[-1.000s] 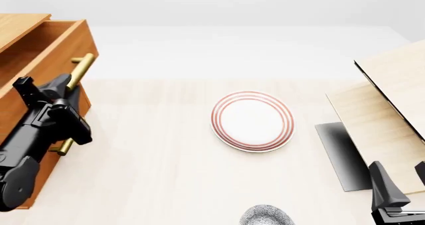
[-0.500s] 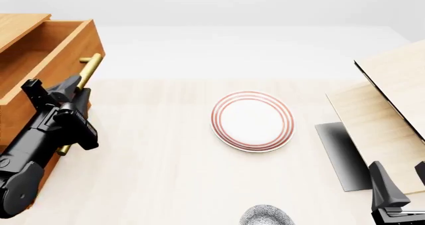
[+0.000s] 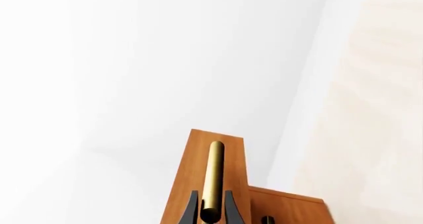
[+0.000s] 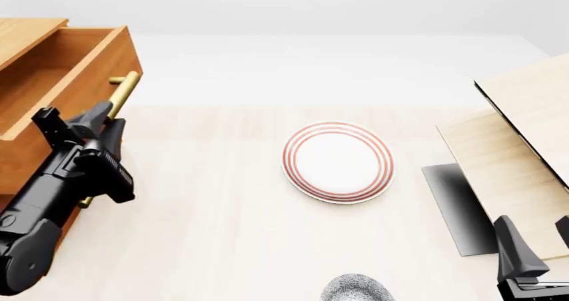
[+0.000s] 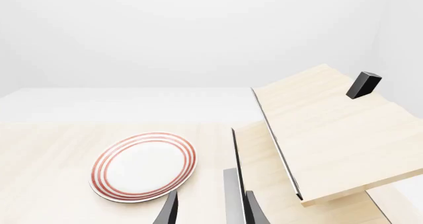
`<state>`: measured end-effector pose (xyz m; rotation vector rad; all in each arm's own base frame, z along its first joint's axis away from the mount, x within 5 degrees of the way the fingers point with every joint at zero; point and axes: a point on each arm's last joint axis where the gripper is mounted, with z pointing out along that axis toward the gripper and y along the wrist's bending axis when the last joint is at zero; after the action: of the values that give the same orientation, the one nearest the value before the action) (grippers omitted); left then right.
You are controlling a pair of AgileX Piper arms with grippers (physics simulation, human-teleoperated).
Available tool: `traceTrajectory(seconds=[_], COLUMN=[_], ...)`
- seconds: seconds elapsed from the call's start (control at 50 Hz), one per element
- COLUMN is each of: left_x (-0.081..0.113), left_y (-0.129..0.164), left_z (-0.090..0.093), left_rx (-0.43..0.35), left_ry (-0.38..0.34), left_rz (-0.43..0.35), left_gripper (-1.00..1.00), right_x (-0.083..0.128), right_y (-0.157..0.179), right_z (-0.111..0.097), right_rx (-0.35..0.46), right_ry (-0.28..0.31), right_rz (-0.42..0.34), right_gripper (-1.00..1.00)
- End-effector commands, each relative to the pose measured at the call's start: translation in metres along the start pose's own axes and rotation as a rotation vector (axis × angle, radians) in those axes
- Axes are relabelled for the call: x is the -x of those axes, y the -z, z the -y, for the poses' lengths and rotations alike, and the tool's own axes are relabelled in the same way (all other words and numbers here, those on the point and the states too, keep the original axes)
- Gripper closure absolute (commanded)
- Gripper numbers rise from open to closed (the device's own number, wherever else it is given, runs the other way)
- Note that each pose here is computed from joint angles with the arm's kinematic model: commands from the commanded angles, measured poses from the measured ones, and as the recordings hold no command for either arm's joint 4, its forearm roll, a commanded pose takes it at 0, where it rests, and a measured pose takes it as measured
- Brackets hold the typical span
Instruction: Open the top drawer of the cabinet and put the bowl in it.
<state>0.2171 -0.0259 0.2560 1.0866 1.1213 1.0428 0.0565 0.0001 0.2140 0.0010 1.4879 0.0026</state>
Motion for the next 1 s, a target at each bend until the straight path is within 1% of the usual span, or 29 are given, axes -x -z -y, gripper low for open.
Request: traceTrajectory(seconds=[0.02,0.16,0.18,0.34,0.36,0.38,0.44,0.56,0.62,0.76,0.82,0.88,0.9,0.94,0.96,0.98,1.0], left_x=[0.011,0.012,0.012,0.017,0.017,0.018,0.019,0.019,0.018,0.022,0.024,0.027,0.029,0.032,0.033,0.03,0.033], left_y=[0.012,0.012,0.011,0.01,0.011,0.011,0.012,0.017,0.021,0.026,0.027,0.029,0.029,0.029,0.029,0.031,0.031], left_z=[0.009,0.013,0.015,0.018,0.017,0.014,0.016,0.014,0.016,0.022,0.017,0.007,0.008,-0.004,-0.004,-0.007,-0.013], left_rx=[-0.029,-0.038,-0.042,-0.058,-0.051,-0.057,-0.047,-0.021,-0.005,-0.006,-0.004,-0.005,-0.004,-0.016,-0.02,-0.018,-0.04], left_ry=[0.001,0.003,0.0,0.011,0.008,0.021,0.004,-0.017,-0.041,-0.049,-0.038,0.007,0.009,0.064,0.067,0.078,0.125], left_rz=[0.051,0.059,0.059,0.08,0.082,0.087,0.093,0.1,0.101,0.125,0.136,0.143,0.155,0.161,0.163,0.147,0.156], left_gripper=[1.0,1.0,-1.0,-1.0,-1.0,-1.0,-1.0,-1.0,-1.0,-1.0,-1.0,-1.0,-1.0,-1.0,-1.0,-1.0,-1.0], right_x=[0.0,0.0,0.0,0.0,0.0,0.0,0.0,0.0,0.0,0.0,0.0,0.0,0.0,0.0,0.0,0.0,0.0], right_y=[0.0,0.0,0.0,0.0,0.0,0.0,0.0,0.0,0.0,0.0,0.0,0.0,0.0,0.0,0.0,0.0,0.0], right_z=[0.0,0.0,0.0,0.0,0.0,0.0,0.0,0.0,0.0,0.0,0.0,0.0,0.0,0.0,0.0,0.0,0.0], right_rx=[0.0,0.0,0.0,0.0,0.0,0.0,0.0,0.0,0.0,-0.001,-0.002,0.0,-0.001,0.0,-0.001,0.0,0.0], right_ry=[0.001,0.001,0.001,0.001,0.001,0.0,0.001,0.001,0.001,0.001,0.0,0.001,0.001,0.001,0.001,0.001,0.001], right_rz=[0.001,0.001,0.001,0.001,0.001,0.001,0.001,0.001,0.001,0.001,0.001,0.001,0.001,0.001,0.001,0.001,0.001], right_gripper=[-1.0,-1.0,-1.0,-1.0,-1.0,-1.0,-1.0,-1.0,-1.0,-1.0,-1.0,-1.0,-1.0,-1.0,-1.0,-1.0,-1.0])
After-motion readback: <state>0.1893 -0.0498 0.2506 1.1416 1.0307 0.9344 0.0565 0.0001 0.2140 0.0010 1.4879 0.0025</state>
